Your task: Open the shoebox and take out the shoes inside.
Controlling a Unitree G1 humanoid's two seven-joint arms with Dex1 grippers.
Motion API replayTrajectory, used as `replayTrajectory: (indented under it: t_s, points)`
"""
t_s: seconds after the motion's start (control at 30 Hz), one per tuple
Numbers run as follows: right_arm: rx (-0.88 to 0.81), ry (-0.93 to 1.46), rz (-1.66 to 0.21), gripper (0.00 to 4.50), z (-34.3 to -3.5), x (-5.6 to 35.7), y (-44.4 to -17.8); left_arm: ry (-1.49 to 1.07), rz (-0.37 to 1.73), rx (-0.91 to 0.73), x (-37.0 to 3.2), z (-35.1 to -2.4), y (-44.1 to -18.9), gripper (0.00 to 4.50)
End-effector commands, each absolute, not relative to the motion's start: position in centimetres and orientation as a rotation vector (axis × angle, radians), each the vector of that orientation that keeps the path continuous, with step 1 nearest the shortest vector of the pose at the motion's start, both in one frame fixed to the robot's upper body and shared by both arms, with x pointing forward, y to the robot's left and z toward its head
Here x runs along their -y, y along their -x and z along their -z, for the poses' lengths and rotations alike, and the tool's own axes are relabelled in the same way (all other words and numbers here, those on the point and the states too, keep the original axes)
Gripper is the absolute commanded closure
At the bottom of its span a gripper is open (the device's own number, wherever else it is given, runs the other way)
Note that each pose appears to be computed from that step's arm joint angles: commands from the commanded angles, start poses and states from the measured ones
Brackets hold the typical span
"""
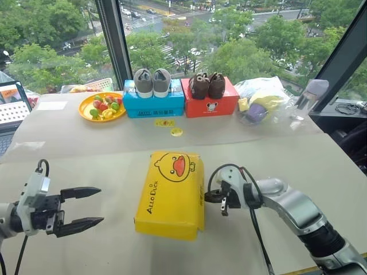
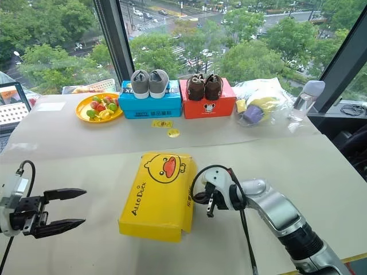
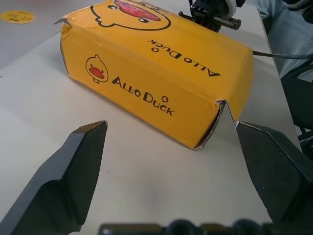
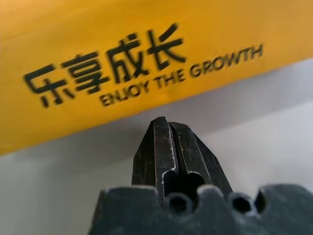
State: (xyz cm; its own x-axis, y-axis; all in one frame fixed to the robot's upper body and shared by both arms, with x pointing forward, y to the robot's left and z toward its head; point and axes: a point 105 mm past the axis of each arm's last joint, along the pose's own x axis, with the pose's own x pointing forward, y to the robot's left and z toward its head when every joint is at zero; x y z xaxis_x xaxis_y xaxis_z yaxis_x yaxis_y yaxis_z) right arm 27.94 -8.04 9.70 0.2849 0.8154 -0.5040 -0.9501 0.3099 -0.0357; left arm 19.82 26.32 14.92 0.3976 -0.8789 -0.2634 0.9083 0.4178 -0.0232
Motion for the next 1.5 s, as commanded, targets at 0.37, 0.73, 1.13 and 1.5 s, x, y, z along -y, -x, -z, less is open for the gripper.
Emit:
replayTrajectory:
  t_s: [0.37, 0.73, 1.13, 1.5]
  points:
    - [-0.161, 0.261, -1.352, 4.45, -19.0, 5.0, -27.1, -0.181, 1.11, -0.168, -25.4, -16.8, -20.2, 0.0]
    - [-0.014, 0.286, -1.501, 4.45, -22.8, -1.1, -27.0, -0.236, 1.062, -0.093, -25.3, -20.3, -19.9, 0.0]
    - [-0.177, 0.438, -1.52, 4.45, -14.8, -9.9, -29.0, -0.281, 1.016, -0.046, -26.2, -23.0, -19.7, 0.0]
    - [-0.282, 0.45, -1.442, 4.45, -11.1, -6.4, -30.0, -0.326, 0.98, -0.023, -27.4, -24.2, -20.1, 0.0]
